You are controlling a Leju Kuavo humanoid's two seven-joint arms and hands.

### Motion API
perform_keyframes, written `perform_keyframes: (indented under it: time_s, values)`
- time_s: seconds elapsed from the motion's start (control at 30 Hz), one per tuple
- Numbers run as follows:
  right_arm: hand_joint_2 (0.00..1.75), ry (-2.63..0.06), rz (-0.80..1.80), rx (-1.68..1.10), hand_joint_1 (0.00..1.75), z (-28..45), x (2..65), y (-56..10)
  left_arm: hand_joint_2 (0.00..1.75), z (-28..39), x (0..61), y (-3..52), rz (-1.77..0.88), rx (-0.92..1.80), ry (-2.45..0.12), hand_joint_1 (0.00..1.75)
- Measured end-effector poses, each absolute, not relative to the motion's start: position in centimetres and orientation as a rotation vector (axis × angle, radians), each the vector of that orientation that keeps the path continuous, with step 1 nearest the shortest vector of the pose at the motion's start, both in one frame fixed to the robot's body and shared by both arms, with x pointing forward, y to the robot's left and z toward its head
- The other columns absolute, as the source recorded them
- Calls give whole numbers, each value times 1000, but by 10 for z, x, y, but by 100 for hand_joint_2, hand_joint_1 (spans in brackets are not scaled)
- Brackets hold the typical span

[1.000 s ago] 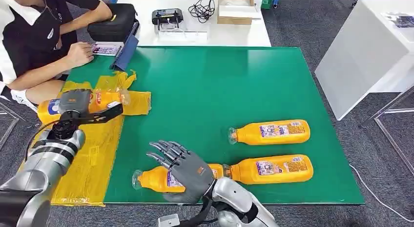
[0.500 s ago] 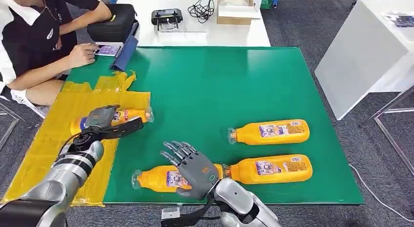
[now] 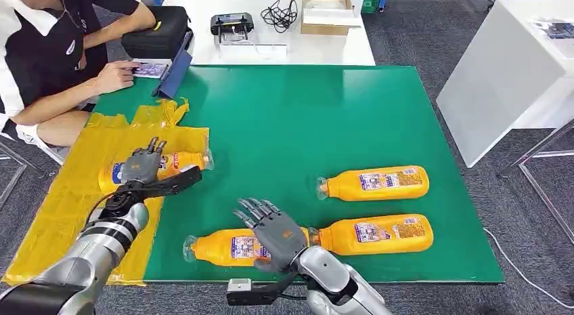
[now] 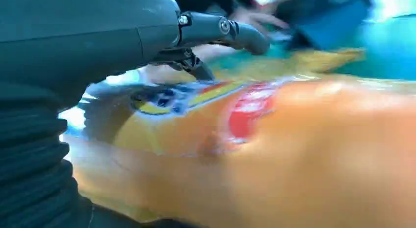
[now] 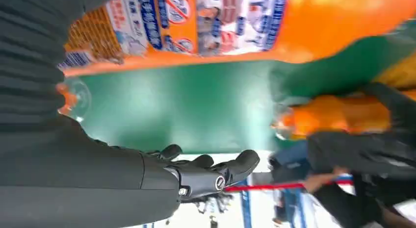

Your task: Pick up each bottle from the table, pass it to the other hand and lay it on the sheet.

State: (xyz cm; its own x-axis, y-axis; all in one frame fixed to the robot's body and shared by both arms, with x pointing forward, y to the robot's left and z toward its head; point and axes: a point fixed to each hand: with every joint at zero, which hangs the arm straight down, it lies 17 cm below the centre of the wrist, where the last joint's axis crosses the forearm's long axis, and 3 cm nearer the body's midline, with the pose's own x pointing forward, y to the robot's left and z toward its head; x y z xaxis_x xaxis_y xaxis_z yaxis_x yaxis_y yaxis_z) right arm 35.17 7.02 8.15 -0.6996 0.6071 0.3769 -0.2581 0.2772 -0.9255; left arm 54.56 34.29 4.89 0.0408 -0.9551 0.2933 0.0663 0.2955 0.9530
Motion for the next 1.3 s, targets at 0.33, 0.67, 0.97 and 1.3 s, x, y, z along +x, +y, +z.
perform_keyframes:
  time_s: [0.33,0.67,0.97,1.3]
  values:
    - [175,-1693,1484,-366,0,54,369,50,175,139,490,238,-645,548,-1838,0]
    - [175,-1562,1532,-396,0,25,374,42,175,214,443,198,-510,391,-2096,0]
    - [175,-1495,1534,-404,145,14,385,37,175,236,426,183,-454,282,-2175,0]
    - [175,-1471,1398,-501,175,15,416,14,175,259,404,158,-410,183,-2245,0]
